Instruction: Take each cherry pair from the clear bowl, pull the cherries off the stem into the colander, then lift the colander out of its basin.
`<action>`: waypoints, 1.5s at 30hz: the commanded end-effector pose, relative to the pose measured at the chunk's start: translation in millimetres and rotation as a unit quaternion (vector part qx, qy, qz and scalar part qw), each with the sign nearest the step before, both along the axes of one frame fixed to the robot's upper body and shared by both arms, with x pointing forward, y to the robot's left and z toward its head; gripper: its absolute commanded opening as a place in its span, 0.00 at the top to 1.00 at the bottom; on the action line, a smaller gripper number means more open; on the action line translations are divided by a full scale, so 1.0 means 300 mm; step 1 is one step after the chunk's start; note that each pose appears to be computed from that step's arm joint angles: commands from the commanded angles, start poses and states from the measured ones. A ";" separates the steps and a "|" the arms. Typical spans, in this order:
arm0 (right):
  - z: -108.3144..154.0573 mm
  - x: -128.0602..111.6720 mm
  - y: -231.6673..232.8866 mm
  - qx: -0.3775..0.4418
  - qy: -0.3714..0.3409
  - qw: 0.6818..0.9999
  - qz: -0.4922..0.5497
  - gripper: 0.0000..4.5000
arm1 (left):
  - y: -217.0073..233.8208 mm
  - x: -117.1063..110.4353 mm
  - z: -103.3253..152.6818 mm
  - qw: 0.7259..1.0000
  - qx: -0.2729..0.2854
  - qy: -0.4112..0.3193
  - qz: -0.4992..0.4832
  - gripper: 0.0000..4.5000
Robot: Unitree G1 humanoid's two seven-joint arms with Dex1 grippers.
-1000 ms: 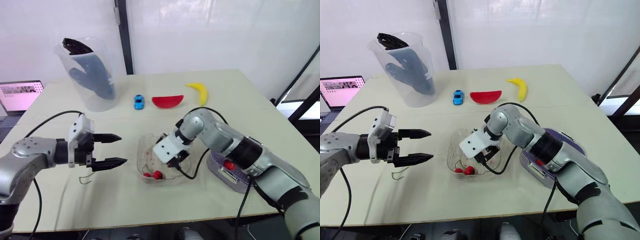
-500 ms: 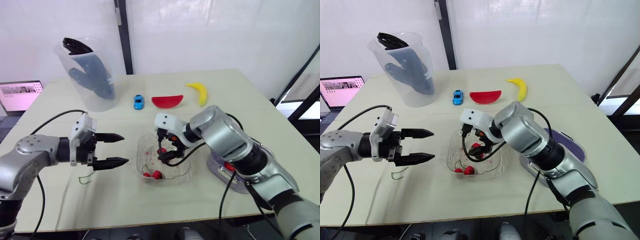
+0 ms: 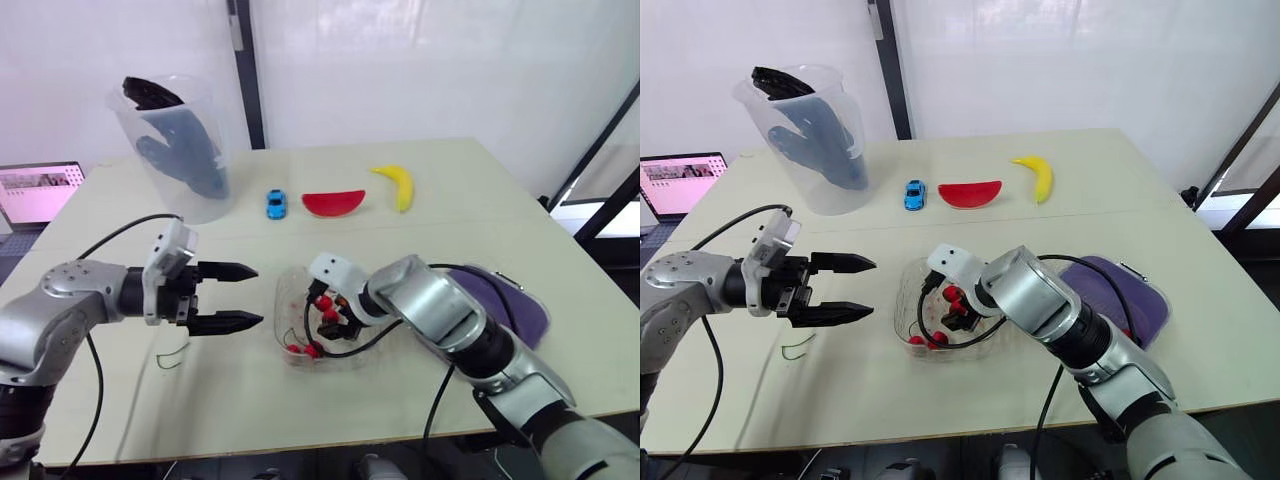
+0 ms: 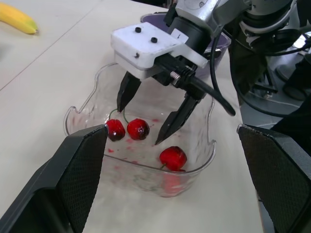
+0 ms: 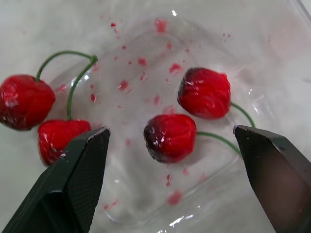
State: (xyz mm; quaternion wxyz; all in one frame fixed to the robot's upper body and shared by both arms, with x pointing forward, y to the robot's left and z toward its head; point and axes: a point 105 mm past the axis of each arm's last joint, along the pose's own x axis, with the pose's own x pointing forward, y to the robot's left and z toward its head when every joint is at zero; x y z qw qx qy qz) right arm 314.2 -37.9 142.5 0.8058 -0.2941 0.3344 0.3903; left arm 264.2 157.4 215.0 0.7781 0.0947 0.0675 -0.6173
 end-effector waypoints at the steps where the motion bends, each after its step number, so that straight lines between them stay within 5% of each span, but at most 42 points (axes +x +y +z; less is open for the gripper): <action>1: 0.007 0.004 0.007 0.014 -0.002 1.000 -0.009 0.04 | 0.003 -0.002 0.028 1.000 0.005 -0.019 -0.001 0.00; 4: -0.005 0.002 0.013 0.013 -0.001 1.000 -0.012 0.21 | 0.005 -0.004 0.028 1.000 0.008 -0.019 0.002 0.00; 7: -0.006 -0.001 0.020 0.013 -0.002 1.000 -0.010 0.50 | 0.008 -0.007 0.028 1.000 0.011 -0.020 0.005 0.00; 20: 0.006 -0.004 0.018 0.004 -0.007 1.000 -0.003 0.50 | 0.006 0.004 0.030 1.000 0.010 -0.022 0.005 0.00; 25: -0.001 -0.013 0.020 0.000 -0.004 1.000 0.003 0.85 | 0.008 0.009 0.029 1.000 0.010 -0.022 0.006 0.00; 30: 0.031 -0.022 0.026 0.009 -0.015 1.000 0.018 0.85 | 0.007 0.009 0.029 1.000 0.006 -0.021 0.004 0.00; 36: 0.170 -0.051 0.033 0.029 -0.098 0.989 0.105 0.85 | 0.005 0.019 0.042 1.000 -0.020 -0.016 0.006 0.00; 42: 0.311 -0.118 0.023 0.058 -0.253 0.924 0.281 0.85 | -0.020 0.028 0.135 0.994 -0.106 -0.006 -0.002 0.00; 45: 0.373 -0.168 0.016 0.038 -0.404 0.836 0.369 0.85 | -0.025 0.035 0.235 0.985 -0.173 -0.003 -0.011 0.00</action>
